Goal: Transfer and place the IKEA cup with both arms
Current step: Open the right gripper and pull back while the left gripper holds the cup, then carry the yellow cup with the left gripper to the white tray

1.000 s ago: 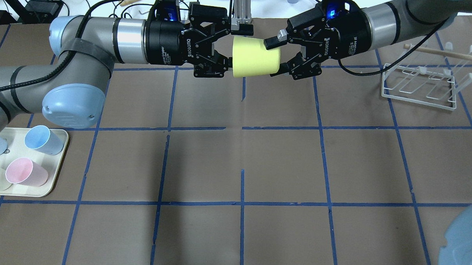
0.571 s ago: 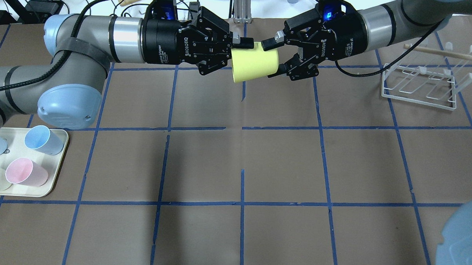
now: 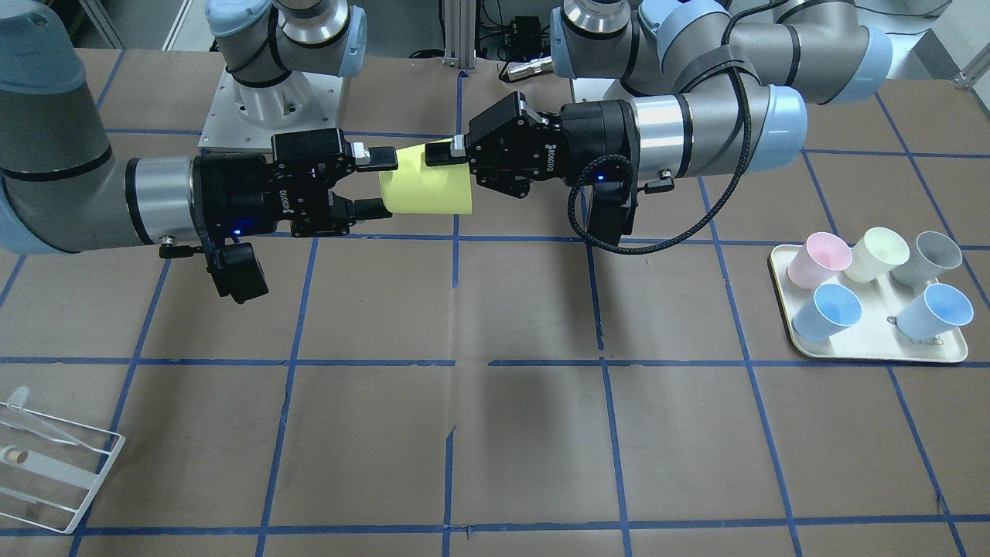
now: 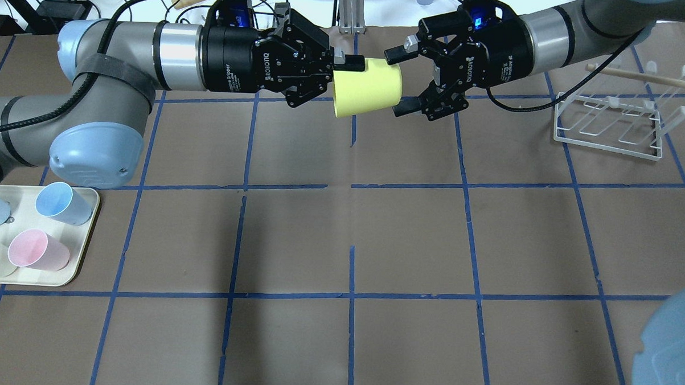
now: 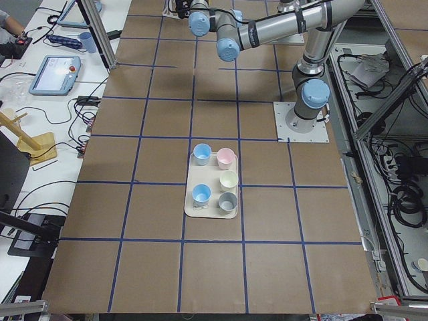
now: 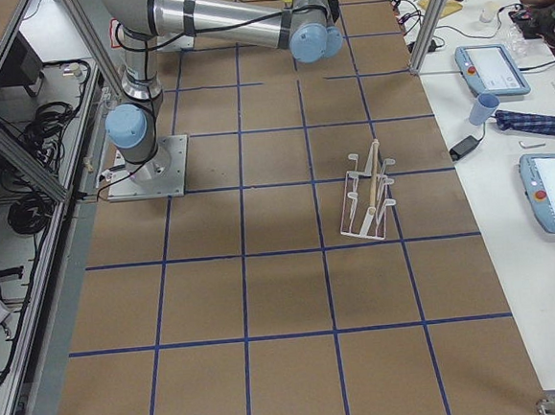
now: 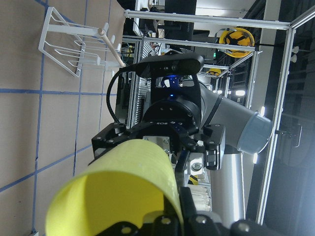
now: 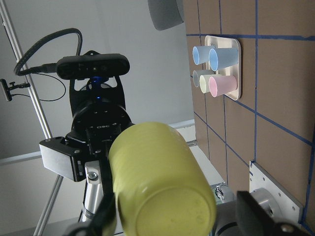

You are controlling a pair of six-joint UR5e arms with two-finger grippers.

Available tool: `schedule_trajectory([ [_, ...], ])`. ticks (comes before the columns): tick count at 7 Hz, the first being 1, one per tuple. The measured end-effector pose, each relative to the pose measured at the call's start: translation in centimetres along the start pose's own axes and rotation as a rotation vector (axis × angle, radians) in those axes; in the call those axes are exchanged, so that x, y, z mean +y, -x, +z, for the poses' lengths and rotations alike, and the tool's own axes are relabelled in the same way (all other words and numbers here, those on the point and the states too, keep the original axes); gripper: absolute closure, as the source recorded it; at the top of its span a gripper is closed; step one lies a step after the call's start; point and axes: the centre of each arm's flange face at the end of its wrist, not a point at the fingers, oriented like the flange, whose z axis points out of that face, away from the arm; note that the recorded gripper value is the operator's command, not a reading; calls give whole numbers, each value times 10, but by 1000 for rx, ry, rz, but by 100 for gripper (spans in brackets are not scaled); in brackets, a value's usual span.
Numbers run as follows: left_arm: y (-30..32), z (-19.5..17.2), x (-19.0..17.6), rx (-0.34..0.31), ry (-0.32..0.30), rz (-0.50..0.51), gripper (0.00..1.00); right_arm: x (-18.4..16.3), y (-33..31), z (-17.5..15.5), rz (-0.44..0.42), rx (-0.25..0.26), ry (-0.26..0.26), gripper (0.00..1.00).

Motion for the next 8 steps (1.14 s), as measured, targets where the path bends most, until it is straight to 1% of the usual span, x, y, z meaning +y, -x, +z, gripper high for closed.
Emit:
schedule_trajectory([
  [1, -2, -1, 0, -7, -2, 5, 100, 1, 4, -4, 31, 4, -4, 0],
  [2, -3, -2, 1, -53, -13, 23, 100, 1, 10, -11, 63, 11, -13, 0],
  [3, -6, -9, 0, -150, -43, 56, 100, 2, 17, -23, 76, 21, -24, 0],
  [4, -12, -18, 0, -262, -81, 90, 100, 3, 25, -42, 86, 45, -34, 0],
  [5, -19, -27, 3, -398, -122, 128, 100, 5, 34, -70, 109, 80, -47, 0],
  [6, -24, -36, 7, -534, -160, 168, 100, 8, 40, -91, 130, 112, -56, 0],
  [7, -25, -46, 13, -678, -185, 219, 100, 12, 44, -101, 142, 144, -47, 0],
  [8, -23, -58, 21, -839, -178, 282, 100, 14, 45, -106, 146, 193, -34, 0],
])
